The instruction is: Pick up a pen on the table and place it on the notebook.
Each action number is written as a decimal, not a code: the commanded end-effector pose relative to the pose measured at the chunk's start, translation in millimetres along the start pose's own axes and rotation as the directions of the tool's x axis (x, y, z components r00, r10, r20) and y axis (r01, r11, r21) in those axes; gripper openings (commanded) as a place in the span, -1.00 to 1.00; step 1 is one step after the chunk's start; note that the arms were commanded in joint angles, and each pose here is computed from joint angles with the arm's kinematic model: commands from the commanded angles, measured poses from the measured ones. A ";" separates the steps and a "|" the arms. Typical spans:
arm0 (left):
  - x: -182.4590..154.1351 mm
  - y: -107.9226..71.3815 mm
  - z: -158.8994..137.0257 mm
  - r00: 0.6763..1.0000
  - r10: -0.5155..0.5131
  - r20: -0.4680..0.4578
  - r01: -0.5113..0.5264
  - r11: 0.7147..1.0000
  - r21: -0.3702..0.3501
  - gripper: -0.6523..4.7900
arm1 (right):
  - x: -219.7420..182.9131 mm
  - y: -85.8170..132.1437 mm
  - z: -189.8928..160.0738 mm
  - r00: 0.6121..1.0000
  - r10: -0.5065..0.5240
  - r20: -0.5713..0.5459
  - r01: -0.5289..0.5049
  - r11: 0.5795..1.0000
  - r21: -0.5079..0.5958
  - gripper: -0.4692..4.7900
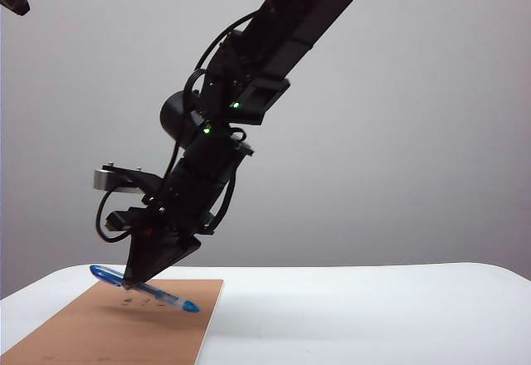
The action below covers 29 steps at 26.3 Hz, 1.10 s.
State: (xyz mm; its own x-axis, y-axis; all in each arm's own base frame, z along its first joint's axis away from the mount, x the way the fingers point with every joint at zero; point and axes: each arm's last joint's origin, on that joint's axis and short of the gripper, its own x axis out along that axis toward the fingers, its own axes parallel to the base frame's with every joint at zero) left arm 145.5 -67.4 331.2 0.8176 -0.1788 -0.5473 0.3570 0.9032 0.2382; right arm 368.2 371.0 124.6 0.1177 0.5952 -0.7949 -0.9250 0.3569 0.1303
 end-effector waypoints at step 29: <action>-12.7 4.0 15.6 0.996 -0.021 0.090 0.018 0.999 0.044 -0.78 | -106.5 10.4 23.0 0.996 0.084 -0.029 -0.082 0.993 0.087 1.00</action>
State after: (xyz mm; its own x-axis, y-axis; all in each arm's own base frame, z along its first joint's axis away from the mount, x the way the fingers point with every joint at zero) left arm 144.8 -68.3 339.7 0.8220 -0.2199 -0.5254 0.4013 0.8782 0.2602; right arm 360.2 337.0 206.6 0.0497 0.6127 -0.7888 -0.8978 0.3734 0.2334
